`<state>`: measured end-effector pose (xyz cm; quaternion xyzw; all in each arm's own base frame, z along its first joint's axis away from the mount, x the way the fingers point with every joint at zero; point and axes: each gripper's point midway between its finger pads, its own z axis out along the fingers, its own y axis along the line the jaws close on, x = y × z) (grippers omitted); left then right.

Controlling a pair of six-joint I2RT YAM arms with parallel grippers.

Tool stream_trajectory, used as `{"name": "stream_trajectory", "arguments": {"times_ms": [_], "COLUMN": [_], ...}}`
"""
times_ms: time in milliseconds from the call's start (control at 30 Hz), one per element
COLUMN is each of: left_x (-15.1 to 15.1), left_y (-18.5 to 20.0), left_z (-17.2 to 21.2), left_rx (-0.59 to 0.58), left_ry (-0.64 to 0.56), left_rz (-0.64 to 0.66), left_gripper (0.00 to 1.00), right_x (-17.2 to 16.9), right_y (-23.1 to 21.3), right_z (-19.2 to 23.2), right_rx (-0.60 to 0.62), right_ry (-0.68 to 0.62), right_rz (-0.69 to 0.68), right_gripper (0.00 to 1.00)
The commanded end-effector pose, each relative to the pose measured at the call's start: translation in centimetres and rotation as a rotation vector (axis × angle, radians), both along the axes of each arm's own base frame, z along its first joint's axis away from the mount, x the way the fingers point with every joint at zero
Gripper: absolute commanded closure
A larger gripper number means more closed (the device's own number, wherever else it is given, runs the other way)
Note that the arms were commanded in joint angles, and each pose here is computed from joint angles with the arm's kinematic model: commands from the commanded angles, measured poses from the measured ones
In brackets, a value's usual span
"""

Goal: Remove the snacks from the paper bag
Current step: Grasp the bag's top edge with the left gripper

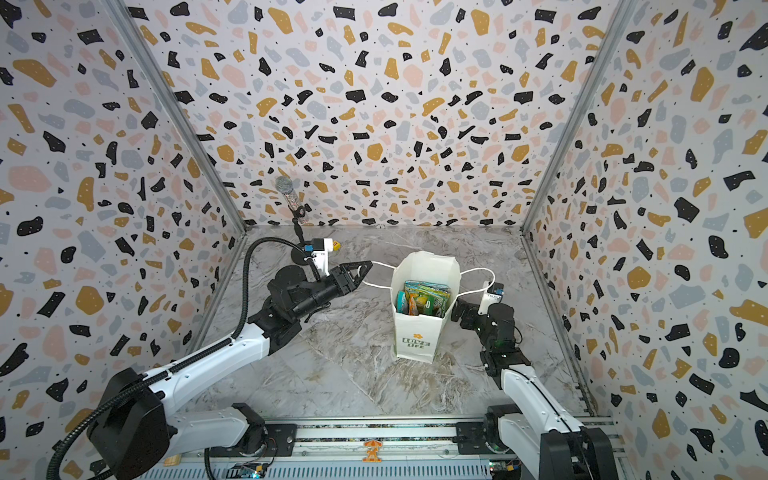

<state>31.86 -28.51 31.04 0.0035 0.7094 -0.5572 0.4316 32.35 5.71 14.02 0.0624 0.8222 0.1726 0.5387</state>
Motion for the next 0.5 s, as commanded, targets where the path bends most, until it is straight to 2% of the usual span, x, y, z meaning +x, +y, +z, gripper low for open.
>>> {"name": "stream_trajectory", "arguments": {"times_ms": [0,467], "left_x": [0.0,0.6], "left_y": [-0.7,-1.8], "left_z": [3.7,3.2], "left_rx": [-0.104,-0.142], "left_ry": [-0.075,-0.047], "left_rz": [-0.031,-0.058], "left_gripper": [0.5,0.7], "right_x": [-0.1,-0.1], "right_y": [0.5,0.9], "right_z": [0.0,-0.5], "right_rx": [0.01,0.005], "right_ry": [0.004,0.014], "right_rz": [0.023,0.046], "right_gripper": [0.01,0.01]}}
